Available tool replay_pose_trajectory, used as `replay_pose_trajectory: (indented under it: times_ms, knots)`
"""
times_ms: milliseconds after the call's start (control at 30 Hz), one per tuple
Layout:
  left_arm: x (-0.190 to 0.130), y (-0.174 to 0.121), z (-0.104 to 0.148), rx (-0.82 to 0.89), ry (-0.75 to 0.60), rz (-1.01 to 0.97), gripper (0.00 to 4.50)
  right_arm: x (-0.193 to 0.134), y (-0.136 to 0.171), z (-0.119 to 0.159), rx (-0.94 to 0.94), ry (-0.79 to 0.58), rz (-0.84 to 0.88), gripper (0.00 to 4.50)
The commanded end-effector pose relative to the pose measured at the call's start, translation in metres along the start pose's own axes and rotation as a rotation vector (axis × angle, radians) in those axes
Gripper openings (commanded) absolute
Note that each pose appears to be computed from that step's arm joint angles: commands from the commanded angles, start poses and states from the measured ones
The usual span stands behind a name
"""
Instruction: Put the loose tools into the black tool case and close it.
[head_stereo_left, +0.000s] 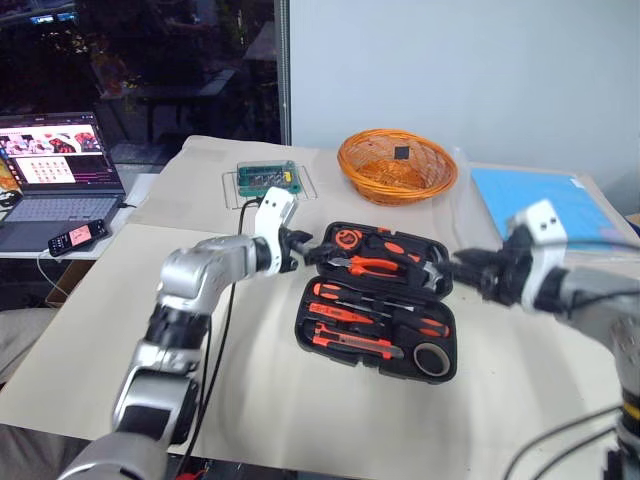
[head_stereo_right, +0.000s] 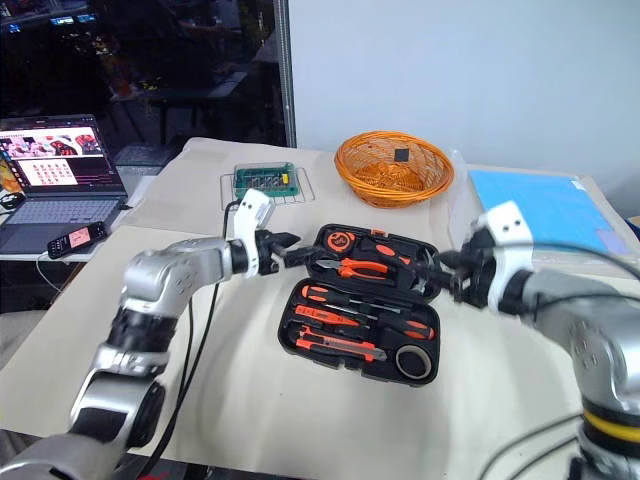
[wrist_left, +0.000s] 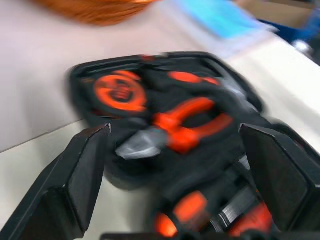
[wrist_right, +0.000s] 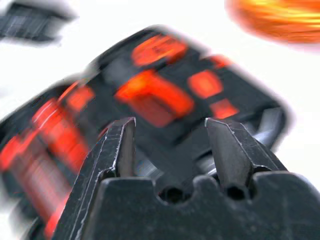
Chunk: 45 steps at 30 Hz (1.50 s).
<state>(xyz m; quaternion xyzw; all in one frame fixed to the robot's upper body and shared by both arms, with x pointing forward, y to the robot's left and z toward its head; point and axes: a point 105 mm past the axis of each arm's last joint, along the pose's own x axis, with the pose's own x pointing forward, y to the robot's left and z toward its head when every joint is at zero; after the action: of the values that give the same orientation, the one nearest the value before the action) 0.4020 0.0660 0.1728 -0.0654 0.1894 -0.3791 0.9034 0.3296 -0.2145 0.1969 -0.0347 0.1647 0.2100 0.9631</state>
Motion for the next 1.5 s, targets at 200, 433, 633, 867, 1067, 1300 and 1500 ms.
replay_pose_trajectory:
  times_ms: [200,433,633,867,1067,1300,1500]
  knots:
    - [0.028,0.027,0.012,-0.108,0.027,0.125,4.42,0.044,-0.045,-0.029,0.081,0.195,-0.210,2.62]
    - [0.041,0.023,-0.008,-0.065,0.119,0.080,3.73,0.042,-0.048,-0.044,0.137,0.270,-0.188,2.13]
    - [0.046,0.016,-0.012,-0.062,0.135,0.036,1.52,0.040,-0.046,-0.059,0.188,0.307,-0.174,0.31]
    - [0.047,0.008,-0.006,-0.058,0.097,-0.025,0.02,0.038,-0.038,-0.047,0.203,0.210,-0.116,0.00]
    - [0.041,-0.001,0.024,0.096,-0.084,-0.095,0.02,0.043,-0.027,0.008,-0.006,-0.081,-0.074,0.00]
    - [0.018,-0.002,0.031,0.523,-0.303,-0.062,0.02,0.030,-0.004,0.054,-0.117,-0.401,0.060,0.00]
    - [-0.007,-0.011,-0.004,0.765,-0.348,-0.122,0.02,-0.015,0.024,0.023,-0.247,-0.447,0.112,0.00]
